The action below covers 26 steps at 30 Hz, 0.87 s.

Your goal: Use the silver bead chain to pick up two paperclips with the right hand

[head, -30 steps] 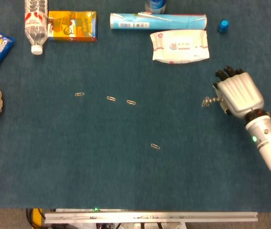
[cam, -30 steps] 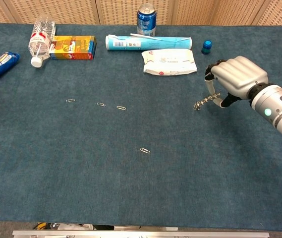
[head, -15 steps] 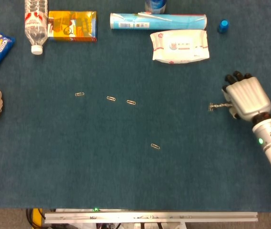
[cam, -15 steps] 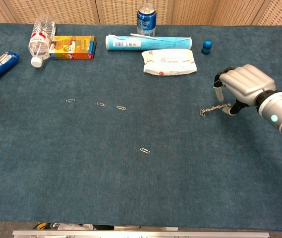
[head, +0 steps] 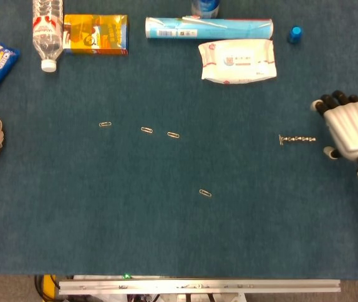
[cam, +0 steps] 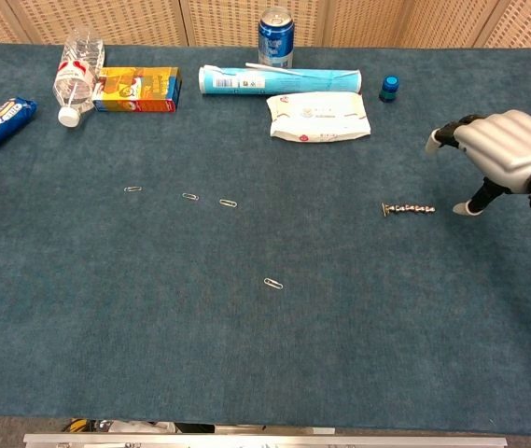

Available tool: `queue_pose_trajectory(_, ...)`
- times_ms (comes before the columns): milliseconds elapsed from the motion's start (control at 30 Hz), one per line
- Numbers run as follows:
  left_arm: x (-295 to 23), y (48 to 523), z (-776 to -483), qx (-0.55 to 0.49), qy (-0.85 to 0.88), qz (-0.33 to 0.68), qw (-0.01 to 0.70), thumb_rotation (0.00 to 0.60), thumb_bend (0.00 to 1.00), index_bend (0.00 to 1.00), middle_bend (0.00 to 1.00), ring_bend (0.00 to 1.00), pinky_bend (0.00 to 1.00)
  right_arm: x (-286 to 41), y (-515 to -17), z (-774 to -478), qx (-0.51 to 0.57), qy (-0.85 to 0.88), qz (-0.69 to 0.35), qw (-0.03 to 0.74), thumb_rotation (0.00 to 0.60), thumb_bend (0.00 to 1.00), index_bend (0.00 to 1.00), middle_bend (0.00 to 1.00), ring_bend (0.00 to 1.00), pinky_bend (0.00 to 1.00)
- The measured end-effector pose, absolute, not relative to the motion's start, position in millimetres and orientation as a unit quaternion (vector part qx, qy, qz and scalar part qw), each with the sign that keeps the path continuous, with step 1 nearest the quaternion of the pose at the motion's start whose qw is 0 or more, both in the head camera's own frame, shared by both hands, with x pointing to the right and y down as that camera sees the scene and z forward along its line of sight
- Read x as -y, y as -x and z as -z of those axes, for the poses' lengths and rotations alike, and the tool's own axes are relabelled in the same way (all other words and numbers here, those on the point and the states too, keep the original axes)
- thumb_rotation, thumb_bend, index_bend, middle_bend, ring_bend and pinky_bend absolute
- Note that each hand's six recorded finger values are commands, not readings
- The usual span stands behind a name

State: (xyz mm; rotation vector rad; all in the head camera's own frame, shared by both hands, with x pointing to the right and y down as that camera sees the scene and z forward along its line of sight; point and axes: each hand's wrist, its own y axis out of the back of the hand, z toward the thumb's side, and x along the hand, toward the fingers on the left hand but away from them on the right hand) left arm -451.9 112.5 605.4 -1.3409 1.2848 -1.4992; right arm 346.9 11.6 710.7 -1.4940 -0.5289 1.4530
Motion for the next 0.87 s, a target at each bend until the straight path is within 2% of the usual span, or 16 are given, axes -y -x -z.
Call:
queue_pose_trajectory(467,-106.4,443.8,-614.4,-0.491,0.552,0.569,0.361,0.600,0.05,0.56,0.49,0.41,0.52,-23.8,-402.0,-652.2,0.336,0.596,-0.566,0.459,0.600,0.06,0.29,0.27,0.19,0.33)
queue_pose_trajectory(867,-99.4,436.7,-621.4,-0.485,0.569,0.558,0.360,0.600,0.05,0.56,0.50,0.41,0.52,-55.5,-473.4,-610.7,0.448,0.574,-0.549,0.410,0.600,0.06,0.29,0.27,0.19,0.33)
